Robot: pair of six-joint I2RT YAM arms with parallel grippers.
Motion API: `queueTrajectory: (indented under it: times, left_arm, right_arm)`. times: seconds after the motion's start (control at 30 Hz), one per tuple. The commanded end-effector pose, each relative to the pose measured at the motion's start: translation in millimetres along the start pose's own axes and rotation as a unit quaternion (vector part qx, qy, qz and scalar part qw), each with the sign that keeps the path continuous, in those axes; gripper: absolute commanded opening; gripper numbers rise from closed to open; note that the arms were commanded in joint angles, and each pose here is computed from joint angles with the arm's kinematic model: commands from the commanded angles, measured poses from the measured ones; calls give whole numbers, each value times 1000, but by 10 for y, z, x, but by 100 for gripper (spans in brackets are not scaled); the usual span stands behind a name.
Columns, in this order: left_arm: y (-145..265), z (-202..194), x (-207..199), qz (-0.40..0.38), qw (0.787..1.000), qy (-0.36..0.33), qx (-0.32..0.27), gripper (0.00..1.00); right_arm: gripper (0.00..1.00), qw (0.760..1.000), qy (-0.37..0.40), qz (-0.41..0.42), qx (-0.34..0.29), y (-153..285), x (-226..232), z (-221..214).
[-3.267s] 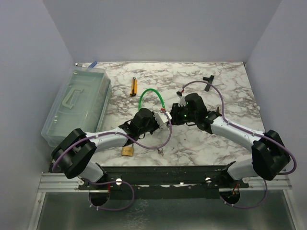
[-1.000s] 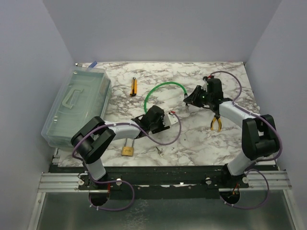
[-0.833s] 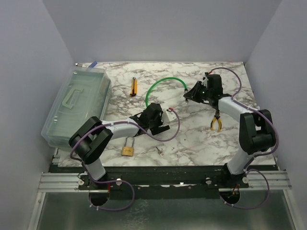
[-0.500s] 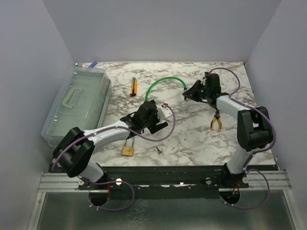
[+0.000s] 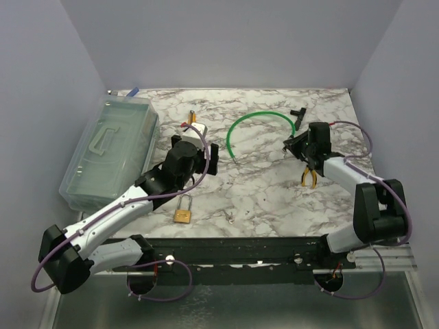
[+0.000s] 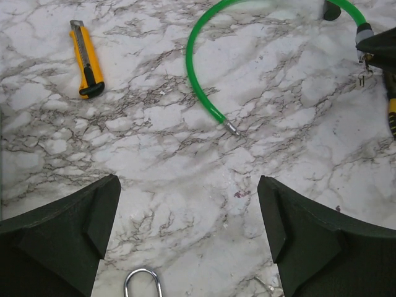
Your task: Unlock with the key
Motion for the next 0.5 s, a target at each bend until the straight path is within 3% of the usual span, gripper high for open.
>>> queueTrajectory:
  times: [0.0, 0.27, 0.47]
  left_arm:
    - [263, 96, 5, 6, 997, 67, 31, 99]
    - [335, -73, 113, 34, 994, 47, 88, 99]
    - [313, -182, 161, 55, 991, 31, 118, 99]
  right_arm:
    - [0, 993, -77, -34, -83, 246, -145, 36]
    - [0, 995, -79, 59, 21, -30, -72, -209]
    - [0, 992, -62, 95, 48, -300, 58, -249]
Point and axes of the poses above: each gripper's point midway between its finger pads, its own y axis back along the fingers, its own x axis along the line the jaws close on, z = x × y, the point moved 10 cm from there along y, back along the fingers, and after that the axes turned 11 degrees about y, right-handed, at the moved point
